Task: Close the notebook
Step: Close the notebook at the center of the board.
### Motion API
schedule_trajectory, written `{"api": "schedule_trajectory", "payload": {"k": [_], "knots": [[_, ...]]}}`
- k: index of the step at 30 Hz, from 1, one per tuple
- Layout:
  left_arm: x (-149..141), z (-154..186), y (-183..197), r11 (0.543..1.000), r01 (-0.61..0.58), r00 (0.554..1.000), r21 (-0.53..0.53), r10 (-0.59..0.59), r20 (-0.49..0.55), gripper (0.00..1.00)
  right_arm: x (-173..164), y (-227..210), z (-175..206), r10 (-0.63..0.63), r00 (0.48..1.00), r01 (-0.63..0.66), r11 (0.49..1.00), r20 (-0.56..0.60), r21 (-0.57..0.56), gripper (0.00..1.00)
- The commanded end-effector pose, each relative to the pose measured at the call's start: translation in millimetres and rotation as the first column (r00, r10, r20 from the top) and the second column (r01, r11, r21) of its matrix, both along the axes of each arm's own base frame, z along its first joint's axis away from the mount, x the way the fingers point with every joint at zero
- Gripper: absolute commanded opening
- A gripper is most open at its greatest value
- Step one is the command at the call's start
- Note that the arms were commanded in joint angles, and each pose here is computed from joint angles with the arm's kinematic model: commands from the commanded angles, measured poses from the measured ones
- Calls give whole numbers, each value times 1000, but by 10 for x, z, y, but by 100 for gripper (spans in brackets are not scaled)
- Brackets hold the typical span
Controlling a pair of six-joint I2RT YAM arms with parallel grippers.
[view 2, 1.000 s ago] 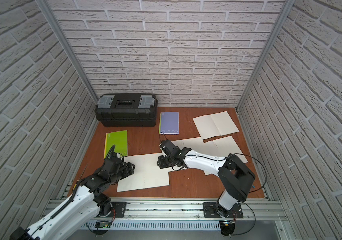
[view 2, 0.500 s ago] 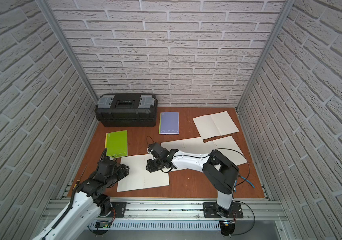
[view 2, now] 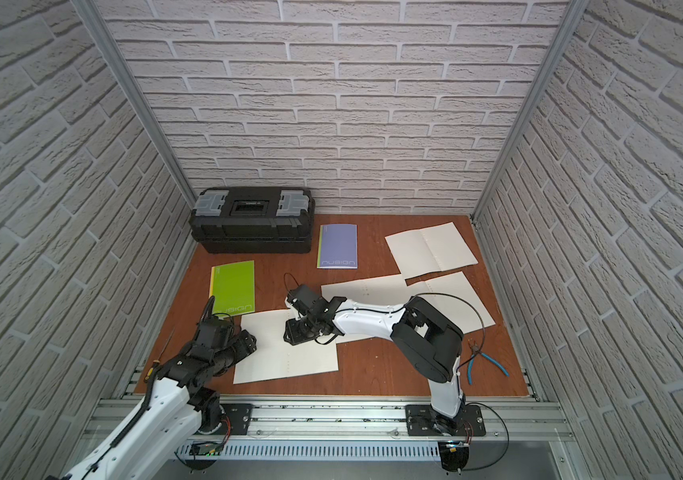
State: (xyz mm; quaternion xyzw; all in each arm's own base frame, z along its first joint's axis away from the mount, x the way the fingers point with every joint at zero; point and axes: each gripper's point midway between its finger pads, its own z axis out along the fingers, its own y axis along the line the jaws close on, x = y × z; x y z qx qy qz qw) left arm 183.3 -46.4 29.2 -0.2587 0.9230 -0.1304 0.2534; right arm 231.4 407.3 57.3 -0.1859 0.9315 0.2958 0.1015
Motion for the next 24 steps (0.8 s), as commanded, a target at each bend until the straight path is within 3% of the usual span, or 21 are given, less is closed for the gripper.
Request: {"api": "schedule_trajectory", "payload": {"k": [1,16,24], "knots": [[32,-13,4,1000,1,1000,-1,-1,12,85,-13,109,16,27,1000,-27,999,-1,20,37],[33,-18,2,1000,-1,1000,-16,1,14,85,-19,217,-41,47,999,-46,998,-25,40,36],[33,-22,-7,1000,4,1000,-17,-4,15,85,-23,70,-363,-5,998,2,999,-69,-42,35]]}}
